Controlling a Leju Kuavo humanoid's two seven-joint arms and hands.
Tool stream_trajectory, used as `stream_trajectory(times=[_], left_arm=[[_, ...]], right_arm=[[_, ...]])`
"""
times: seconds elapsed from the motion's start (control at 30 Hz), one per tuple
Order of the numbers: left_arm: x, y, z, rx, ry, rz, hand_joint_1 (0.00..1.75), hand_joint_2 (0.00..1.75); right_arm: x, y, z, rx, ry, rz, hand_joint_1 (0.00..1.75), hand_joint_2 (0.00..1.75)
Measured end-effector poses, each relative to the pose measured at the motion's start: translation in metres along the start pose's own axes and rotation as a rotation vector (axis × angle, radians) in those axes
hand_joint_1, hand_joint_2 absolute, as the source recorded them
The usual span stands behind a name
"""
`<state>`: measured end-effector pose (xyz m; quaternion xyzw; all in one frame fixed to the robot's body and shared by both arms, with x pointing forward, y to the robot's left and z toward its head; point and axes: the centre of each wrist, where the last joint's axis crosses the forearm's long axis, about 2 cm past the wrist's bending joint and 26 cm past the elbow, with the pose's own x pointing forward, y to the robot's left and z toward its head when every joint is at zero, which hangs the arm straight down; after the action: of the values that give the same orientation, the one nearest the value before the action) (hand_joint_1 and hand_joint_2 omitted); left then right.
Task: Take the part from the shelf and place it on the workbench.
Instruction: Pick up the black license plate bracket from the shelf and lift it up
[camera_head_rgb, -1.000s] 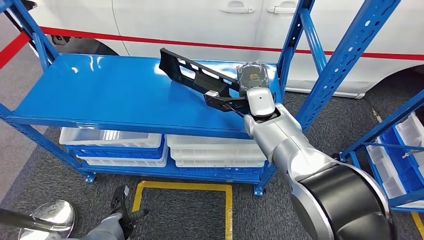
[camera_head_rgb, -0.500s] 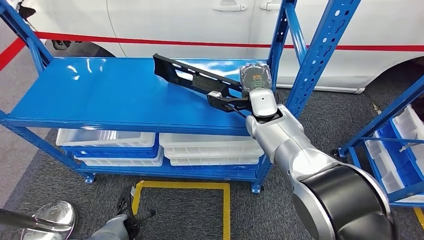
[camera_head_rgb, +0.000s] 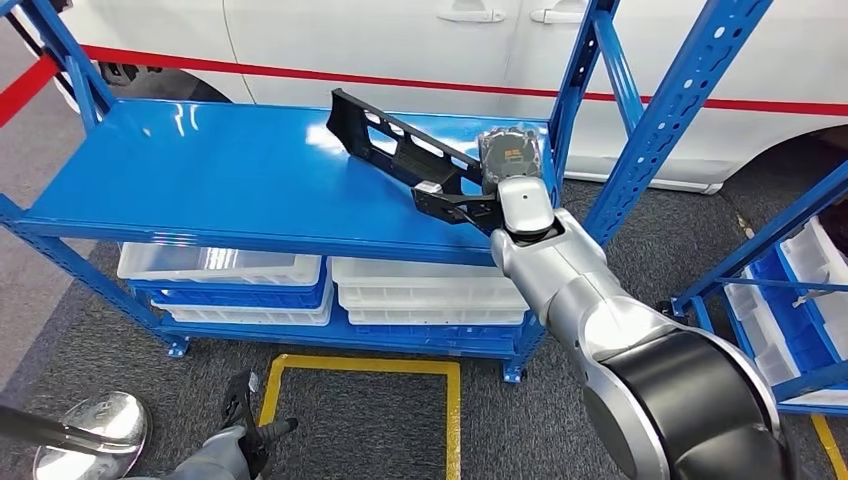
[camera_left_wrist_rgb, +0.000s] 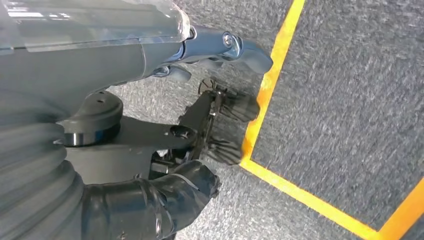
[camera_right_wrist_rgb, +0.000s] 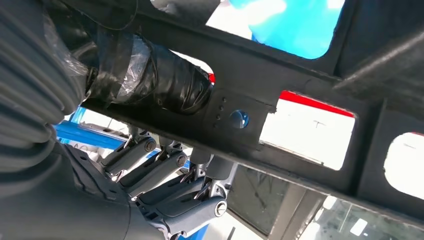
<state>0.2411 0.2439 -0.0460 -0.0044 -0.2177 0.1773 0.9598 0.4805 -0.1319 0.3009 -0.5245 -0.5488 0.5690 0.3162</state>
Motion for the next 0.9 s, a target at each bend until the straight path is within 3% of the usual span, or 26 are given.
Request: stream_trajectory(times=[0.9], left_arm=[[-0.0004,-0.0001,0.0,-0.002,-0.002,0.004,0.0,1.75]], right_arm=[[-0.0032,0.0004,-0.0002,0.001,0.006,-0.007,1.75,1.75]])
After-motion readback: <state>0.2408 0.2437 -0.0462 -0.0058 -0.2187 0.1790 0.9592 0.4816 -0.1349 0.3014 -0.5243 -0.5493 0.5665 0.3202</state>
